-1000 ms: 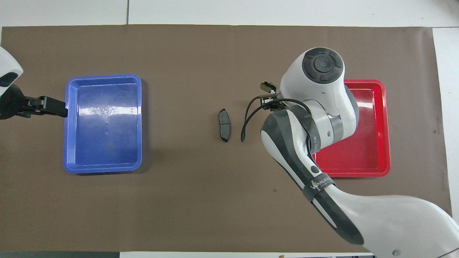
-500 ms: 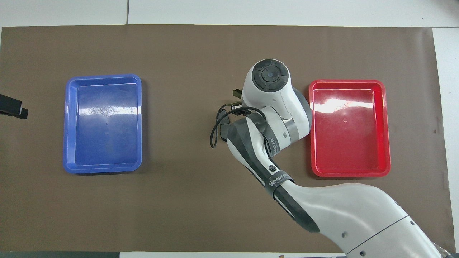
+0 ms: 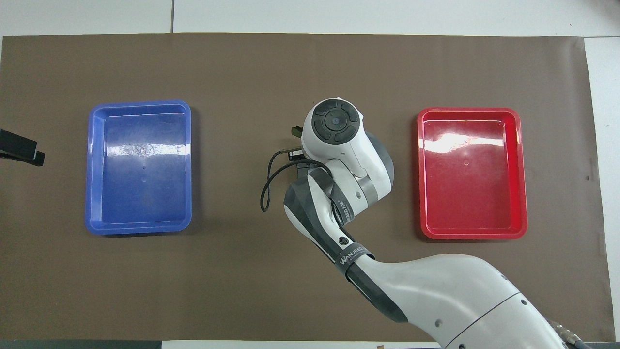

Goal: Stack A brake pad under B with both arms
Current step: 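Lower the shoe onto the pad and open the right gripper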

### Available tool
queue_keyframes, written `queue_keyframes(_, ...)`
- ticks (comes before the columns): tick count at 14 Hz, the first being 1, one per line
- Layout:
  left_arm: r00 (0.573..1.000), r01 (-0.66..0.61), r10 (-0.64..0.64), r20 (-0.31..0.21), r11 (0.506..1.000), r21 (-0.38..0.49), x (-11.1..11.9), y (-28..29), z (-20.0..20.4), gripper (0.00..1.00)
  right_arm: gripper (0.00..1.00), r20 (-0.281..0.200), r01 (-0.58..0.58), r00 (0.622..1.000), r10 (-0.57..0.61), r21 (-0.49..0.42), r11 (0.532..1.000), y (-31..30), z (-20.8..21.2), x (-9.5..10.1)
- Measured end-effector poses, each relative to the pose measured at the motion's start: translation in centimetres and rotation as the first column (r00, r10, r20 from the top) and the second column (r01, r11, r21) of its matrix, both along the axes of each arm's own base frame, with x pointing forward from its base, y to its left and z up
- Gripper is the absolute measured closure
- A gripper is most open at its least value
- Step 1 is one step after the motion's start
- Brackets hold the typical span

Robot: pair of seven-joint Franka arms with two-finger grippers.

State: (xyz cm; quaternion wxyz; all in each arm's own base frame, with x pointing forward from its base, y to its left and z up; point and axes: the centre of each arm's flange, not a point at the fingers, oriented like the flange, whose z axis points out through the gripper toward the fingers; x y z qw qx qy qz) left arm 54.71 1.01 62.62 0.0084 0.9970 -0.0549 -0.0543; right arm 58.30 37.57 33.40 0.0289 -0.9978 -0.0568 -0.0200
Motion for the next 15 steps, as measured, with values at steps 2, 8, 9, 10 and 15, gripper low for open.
queue_keyframes(2, 1.0, 0.0, 0.0, -0.001, 1.0, 0.0, 0.0, 0.0, 0.0, 0.01, 0.57, -0.01, -0.007, 1.0, 0.007, -0.006, 1.0, 0.8, -0.8, -0.5)
queue_keyframes(8, 1.0, 0.014, -0.014, -0.007, 1.0, -0.001, -0.1, -0.7, -0.1, 0.01, 0.57, -0.023, -0.009, 1.0, 0.009, -0.016, 1.0, 1.1, -1.8, -0.9)
queue_keyframes(9, 1.0, 0.012, -0.012, -0.007, 1.0, -0.001, -0.1, -0.6, -0.1, 0.01, 0.57, -0.026, -0.009, 1.0, 0.008, -0.018, 1.0, 1.1, -2.1, -0.9)
queue_keyframes(10, 1.0, 0.011, -0.011, -0.008, 1.0, -0.001, -0.1, -0.5, -0.1, 0.01, 0.57, -0.029, -0.007, 1.0, 0.007, -0.02, 1.0, 1.0, -2.3, -0.9)
queue_keyframes(15, 1.0, 0.01, -0.01, -0.008, 1.0, -0.001, -0.1, -0.5, -0.1, 0.01, 0.57, -0.04, 0.008, 0.999, -0.01, -0.028, 1.0, 0.8, -3.2, -1.2)
